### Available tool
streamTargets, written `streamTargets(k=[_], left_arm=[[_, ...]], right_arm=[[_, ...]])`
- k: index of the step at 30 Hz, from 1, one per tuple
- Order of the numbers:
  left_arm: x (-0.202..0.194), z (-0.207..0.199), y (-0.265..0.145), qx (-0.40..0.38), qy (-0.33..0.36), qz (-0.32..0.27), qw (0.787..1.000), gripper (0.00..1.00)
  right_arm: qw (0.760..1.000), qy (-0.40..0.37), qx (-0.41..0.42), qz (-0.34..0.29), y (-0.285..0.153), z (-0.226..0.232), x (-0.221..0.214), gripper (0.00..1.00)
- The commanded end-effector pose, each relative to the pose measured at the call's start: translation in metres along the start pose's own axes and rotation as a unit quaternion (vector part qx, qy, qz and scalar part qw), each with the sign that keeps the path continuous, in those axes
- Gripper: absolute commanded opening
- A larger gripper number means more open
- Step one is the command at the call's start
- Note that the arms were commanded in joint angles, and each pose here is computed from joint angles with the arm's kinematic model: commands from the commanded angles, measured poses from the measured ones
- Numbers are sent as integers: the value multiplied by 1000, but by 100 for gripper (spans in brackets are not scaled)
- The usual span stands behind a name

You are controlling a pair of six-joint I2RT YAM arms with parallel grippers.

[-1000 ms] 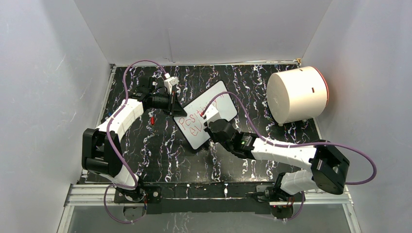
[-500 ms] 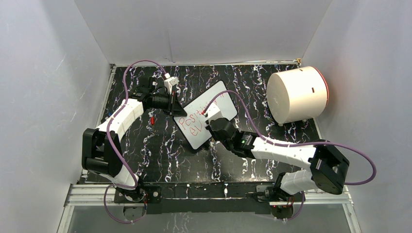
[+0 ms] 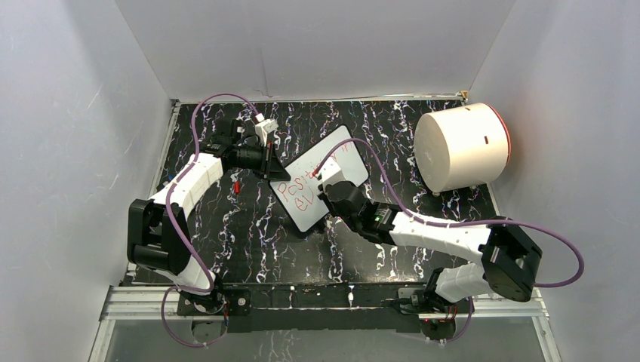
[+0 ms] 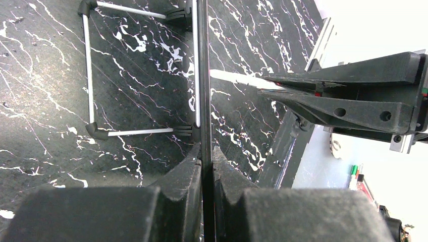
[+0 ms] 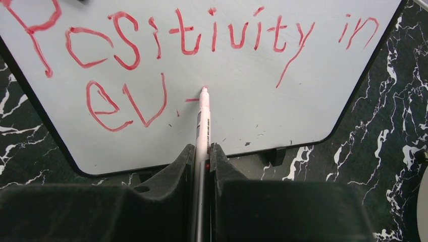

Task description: Write a sentence on the whiteboard

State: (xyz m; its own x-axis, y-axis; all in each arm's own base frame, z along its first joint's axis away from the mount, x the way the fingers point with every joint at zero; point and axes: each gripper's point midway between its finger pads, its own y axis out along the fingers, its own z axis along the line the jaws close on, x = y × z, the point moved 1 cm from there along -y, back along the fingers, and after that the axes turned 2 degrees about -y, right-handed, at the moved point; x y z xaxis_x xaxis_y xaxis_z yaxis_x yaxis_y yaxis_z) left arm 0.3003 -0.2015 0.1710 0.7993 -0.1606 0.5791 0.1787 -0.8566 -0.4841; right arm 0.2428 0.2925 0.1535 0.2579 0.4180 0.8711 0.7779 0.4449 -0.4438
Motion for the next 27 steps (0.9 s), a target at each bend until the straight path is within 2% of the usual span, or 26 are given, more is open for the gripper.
streamTargets(k=[1,6,27], left_arm=[[-25,13,6,21,-40,41,998,0],[-24,13,6,22,-39,41,998,0],[-25,14,7,24,-41,42,998,0]], right_arm=[[998,22,14,-58,2,5,43,0],[998,15,29,-55,3,10,43,0],[998,10,65,17,-6,20,-5,0]])
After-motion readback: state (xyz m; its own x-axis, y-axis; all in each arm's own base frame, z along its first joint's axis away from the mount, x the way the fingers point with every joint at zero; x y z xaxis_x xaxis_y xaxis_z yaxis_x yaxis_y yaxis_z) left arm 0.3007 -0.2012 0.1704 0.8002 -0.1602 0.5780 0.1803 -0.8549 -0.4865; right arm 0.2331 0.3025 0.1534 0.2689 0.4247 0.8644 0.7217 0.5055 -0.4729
